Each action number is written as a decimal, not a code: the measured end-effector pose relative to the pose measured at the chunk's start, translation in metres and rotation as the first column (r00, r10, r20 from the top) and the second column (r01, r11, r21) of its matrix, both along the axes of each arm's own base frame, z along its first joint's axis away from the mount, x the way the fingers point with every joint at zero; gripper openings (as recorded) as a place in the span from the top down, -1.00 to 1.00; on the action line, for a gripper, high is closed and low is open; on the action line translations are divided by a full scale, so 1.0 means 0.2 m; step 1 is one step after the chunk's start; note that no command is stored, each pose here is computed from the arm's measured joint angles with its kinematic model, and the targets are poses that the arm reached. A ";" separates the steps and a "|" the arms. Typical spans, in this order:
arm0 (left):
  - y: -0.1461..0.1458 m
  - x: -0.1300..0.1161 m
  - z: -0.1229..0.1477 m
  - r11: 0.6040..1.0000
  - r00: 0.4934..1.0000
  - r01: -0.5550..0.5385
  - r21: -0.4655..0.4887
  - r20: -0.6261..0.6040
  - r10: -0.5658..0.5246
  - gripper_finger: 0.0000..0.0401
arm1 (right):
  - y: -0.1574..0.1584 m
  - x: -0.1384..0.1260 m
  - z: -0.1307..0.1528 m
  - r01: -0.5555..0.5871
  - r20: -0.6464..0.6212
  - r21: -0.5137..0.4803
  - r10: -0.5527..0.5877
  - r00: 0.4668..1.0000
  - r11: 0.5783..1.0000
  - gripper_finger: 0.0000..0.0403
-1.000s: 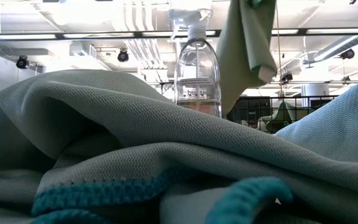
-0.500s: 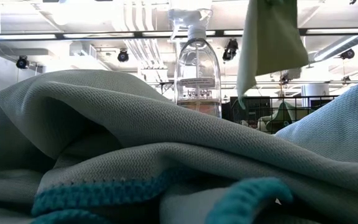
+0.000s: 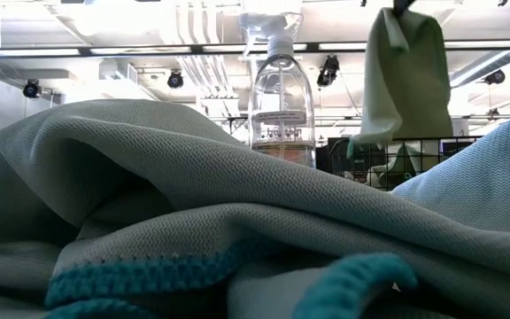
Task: Sort microfiber towel by color & place in baskets
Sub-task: Put the green towel into the right wire basket
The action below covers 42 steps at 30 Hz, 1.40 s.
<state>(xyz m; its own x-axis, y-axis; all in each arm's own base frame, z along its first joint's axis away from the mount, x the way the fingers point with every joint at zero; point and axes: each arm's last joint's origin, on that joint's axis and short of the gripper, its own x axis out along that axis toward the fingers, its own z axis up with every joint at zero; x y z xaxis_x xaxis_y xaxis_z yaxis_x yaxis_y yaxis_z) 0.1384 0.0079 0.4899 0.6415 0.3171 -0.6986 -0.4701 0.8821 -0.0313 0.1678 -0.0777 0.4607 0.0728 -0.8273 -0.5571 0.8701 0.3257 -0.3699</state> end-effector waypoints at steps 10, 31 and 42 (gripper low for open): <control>0.00 -0.06 0.09 1.000 0.996 0.000 -0.001 0.092 0.000 0.39 | -0.03 -0.03 -0.28 0.088 -0.087 0.145 -0.076 0.993 0.986 0.95; 0.00 -0.08 0.13 1.000 0.992 0.003 0.002 0.127 -0.004 0.39 | -0.02 -0.02 -0.63 0.190 -0.237 0.277 -0.124 0.964 0.942 0.95; 0.00 -0.10 0.14 1.000 0.990 0.003 0.002 0.144 -0.004 0.39 | -0.03 -0.01 -0.63 0.182 -0.237 0.252 -0.122 0.964 0.950 0.81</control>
<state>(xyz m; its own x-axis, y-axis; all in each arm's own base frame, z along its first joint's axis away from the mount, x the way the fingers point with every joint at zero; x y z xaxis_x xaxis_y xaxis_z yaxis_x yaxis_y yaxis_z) 0.1191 0.0081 0.5181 0.7366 0.3157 -0.5981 -0.4577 0.8838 -0.0971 0.1653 -0.0833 0.3346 -0.1890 -0.6357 -0.7484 0.8261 0.3091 -0.4712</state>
